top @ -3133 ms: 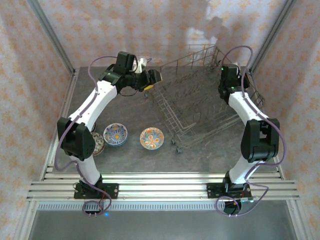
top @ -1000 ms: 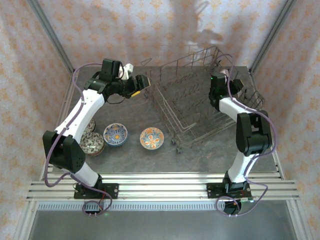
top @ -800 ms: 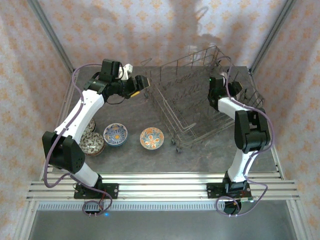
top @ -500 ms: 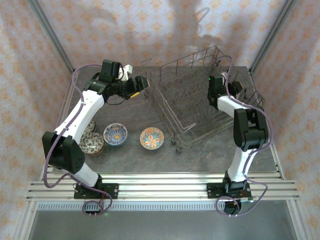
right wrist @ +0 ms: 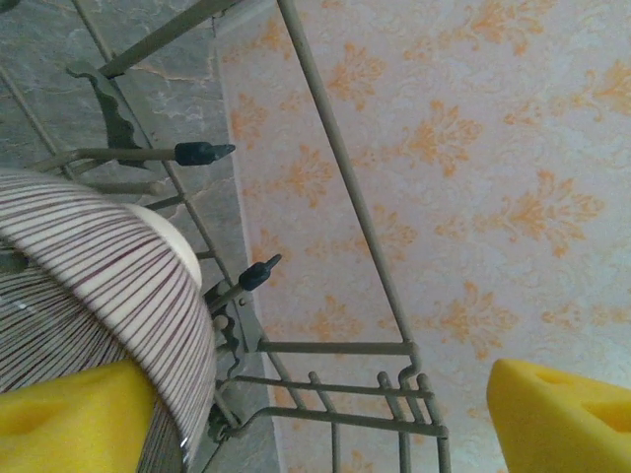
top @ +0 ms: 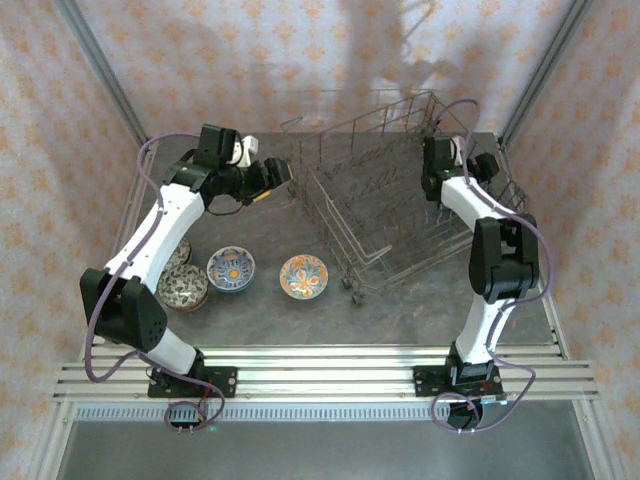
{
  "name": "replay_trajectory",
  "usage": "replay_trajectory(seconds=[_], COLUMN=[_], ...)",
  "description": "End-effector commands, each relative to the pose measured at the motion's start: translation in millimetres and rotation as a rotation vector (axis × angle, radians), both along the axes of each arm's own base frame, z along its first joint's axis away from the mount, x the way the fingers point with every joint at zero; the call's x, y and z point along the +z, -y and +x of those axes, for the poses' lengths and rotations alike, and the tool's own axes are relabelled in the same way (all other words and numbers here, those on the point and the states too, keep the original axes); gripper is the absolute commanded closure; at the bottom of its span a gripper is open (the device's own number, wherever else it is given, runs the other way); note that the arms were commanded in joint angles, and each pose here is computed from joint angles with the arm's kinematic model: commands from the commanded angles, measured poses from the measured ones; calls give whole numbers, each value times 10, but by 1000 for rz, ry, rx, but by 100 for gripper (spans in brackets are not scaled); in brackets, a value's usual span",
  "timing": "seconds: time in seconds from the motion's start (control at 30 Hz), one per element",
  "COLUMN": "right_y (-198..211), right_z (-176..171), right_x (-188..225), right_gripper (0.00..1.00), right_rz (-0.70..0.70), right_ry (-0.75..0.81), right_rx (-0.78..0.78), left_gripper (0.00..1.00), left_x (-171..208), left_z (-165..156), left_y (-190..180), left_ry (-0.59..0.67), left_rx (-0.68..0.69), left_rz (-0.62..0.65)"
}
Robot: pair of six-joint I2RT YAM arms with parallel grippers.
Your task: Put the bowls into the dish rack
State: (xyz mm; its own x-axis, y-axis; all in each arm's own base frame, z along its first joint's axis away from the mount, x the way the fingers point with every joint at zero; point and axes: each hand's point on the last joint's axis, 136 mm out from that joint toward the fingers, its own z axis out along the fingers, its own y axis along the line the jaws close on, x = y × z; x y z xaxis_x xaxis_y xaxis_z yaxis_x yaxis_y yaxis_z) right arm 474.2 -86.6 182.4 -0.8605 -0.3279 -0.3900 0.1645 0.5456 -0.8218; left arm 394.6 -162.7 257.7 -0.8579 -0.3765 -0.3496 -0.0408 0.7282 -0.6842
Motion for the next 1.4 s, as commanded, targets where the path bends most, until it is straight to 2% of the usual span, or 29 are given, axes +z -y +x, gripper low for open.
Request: replay_trajectory(seconds=[0.0,0.17,0.4,0.7,0.9,1.2,1.37], right_y=[-300,-388,-553,-802,-933,-1044,-1088], right_z=[-125,-226,-343,-709,-1038,-1326,-1343], right_x=[-200,-65,187,600,813,740,692], right_gripper=[4,1,1,4,7,13,19], right_rz=[193,269,411,633,750,859,889], right_ry=[-75,-66,-4,105,169,182,167], right_rx=[92,131,161,186,221,237,236], left_gripper=[21,21,21,25,28,31,39], left_x=[51,-61,-499,-1178,-1619,-1881,-1998], left_z=[-156,-332,-641,-984,-1088,-1145,-1170], left_y=[-163,-239,-313,103,35,231,216], left_ry=[11,0,-104,-249,-368,-417,-451], left_rx=[23,10,-20,-188,-205,-289,-301], left_rz=[57,111,182,287,380,384,409])
